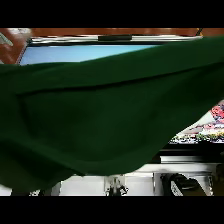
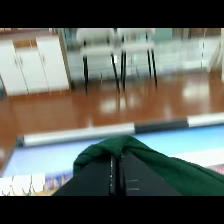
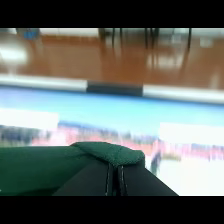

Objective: Fold the shirts.

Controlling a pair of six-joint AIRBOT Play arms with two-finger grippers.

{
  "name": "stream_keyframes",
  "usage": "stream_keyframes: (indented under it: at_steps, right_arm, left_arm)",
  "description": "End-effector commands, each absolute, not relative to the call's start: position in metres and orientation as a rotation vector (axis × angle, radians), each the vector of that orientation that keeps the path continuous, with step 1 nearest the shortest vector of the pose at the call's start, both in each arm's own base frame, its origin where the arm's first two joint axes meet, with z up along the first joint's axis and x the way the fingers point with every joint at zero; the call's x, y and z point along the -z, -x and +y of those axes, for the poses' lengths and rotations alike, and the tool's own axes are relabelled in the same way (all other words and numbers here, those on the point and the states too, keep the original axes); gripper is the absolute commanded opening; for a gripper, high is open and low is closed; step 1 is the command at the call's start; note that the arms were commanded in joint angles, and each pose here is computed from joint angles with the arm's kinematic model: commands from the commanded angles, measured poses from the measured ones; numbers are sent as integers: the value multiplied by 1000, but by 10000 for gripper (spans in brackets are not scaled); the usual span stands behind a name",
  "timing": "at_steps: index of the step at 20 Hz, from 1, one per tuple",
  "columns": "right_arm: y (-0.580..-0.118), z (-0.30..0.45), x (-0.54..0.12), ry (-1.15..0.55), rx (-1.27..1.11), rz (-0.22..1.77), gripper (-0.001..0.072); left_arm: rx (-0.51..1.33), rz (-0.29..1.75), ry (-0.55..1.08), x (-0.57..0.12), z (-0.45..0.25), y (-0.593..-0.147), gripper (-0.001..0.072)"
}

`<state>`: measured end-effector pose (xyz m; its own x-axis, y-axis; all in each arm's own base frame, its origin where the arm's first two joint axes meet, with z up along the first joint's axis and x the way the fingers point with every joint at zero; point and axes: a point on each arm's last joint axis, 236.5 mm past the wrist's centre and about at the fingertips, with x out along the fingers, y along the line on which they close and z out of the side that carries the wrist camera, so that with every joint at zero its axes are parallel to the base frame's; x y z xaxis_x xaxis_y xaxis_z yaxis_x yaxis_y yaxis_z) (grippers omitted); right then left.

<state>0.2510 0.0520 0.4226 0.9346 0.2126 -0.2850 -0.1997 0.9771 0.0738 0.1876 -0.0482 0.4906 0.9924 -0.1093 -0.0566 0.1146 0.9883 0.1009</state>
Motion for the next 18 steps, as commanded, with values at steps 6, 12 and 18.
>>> stream_keyframes:
  at_steps: [6, 12, 18]
  right_arm:
    - [-352, 57, -161, -114, -155, 1083, 56]
    - [-479, 83, -63, -276, -166, 1007, 56]
    - [-552, 75, -32, -342, -106, 810, 56]
  left_arm:
    - [266, 841, 184, -204, -12, -292, 28]
    - [268, 874, 273, -100, -20, -425, 30]
    - [222, 794, 408, -66, -13, -518, 30]
